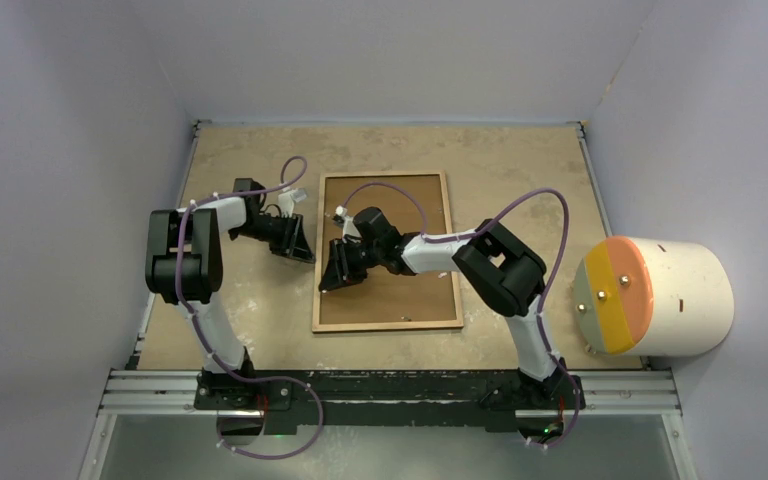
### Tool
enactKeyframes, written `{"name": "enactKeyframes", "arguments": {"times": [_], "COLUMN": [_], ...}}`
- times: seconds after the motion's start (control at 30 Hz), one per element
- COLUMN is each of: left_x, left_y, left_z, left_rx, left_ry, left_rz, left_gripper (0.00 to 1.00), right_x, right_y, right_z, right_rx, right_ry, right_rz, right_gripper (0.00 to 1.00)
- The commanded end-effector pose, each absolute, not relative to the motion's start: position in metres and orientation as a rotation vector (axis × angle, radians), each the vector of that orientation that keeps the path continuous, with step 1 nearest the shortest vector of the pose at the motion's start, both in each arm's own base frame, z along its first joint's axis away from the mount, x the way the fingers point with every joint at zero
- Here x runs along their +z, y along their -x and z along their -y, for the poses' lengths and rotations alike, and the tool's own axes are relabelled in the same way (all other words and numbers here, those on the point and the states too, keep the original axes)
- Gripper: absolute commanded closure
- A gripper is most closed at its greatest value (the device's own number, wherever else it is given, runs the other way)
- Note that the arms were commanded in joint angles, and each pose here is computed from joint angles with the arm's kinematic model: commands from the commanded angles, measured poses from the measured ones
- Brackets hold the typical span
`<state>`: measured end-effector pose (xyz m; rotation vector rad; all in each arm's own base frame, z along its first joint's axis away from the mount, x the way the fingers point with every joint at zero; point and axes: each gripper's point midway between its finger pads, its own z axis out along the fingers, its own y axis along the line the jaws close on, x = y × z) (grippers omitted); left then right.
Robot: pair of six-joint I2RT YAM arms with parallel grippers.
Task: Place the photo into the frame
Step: Install the photo frame at the center of the board.
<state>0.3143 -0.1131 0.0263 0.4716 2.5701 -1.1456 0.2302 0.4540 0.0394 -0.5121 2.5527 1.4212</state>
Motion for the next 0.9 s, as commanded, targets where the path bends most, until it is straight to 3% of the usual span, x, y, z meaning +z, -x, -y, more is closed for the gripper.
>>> {"name": "enactKeyframes", "arguments": {"times": [0.0, 0.73, 0.87], "left_x": [0.034, 0.032, 0.030], "left_y": [-0.318, -0.315, -0.312], "left_z": [0.115, 0.118, 0.119], "left_rx": [-1.128, -1.155, -1.175], "left_ry": [-0.530, -0.537, -0.531], "left_rz": [-2.516, -2.518, -2.521], "left_gripper": [0.70, 0.73, 0.74], "right_x": [0.021, 0.025, 0.023], "right_y": [-0.232, -0.249, -0.240], "right_z": [-0.457, -0.461, -0.448], "right_rx": [1.381, 1.331, 1.213], "right_ry": [0.484, 0.284, 0.185], "right_rz": [-2.582, -2.549, -2.595], "right_gripper": [0.64, 0.65, 0.60]}}
